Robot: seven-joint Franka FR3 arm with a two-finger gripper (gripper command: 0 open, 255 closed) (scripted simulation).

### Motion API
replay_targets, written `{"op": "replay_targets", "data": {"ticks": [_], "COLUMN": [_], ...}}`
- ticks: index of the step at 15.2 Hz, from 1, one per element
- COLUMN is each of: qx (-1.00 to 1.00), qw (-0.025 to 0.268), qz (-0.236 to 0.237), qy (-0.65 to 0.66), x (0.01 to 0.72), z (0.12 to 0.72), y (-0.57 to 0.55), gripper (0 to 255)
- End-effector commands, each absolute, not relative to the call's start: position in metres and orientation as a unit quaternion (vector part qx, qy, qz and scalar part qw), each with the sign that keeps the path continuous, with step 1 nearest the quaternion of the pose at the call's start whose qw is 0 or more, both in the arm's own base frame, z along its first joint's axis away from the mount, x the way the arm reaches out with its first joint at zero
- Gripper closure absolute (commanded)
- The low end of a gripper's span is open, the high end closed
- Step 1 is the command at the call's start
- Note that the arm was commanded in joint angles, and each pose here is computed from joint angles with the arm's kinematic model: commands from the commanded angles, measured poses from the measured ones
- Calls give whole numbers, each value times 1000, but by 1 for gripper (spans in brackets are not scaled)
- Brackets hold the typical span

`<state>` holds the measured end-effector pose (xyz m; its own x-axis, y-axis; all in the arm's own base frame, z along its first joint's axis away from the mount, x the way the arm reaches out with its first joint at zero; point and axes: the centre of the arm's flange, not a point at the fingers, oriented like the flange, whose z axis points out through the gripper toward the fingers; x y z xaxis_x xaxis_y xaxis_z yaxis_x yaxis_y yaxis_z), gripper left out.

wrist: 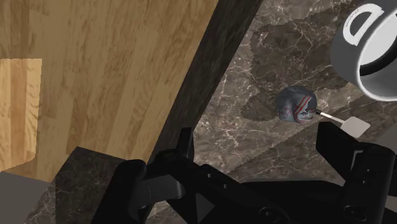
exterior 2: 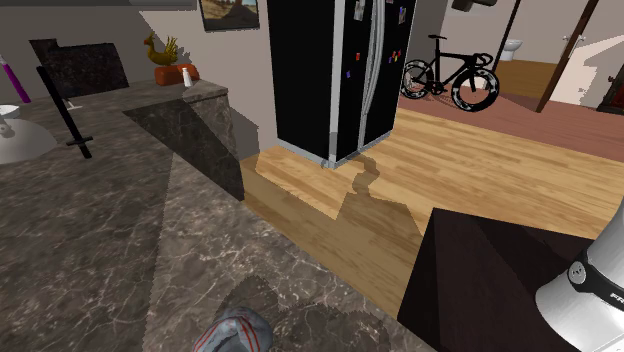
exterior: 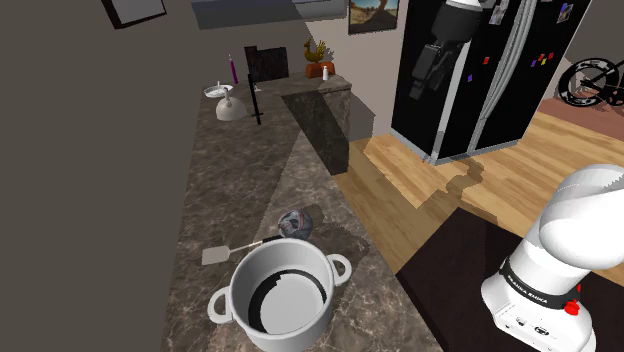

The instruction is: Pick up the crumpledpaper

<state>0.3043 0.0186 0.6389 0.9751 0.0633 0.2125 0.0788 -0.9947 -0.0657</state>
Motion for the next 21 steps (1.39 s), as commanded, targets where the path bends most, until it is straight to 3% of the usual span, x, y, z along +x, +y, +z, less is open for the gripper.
{"op": "replay_targets", "data": {"ticks": [1, 21], "qx": [-993, -997], "qw": [37, 28], "qz": [-106, -61], "qy": [-36, 38], "x": [304, 437], "z": [639, 461], "y": [19, 173], "gripper": [0, 0]}}
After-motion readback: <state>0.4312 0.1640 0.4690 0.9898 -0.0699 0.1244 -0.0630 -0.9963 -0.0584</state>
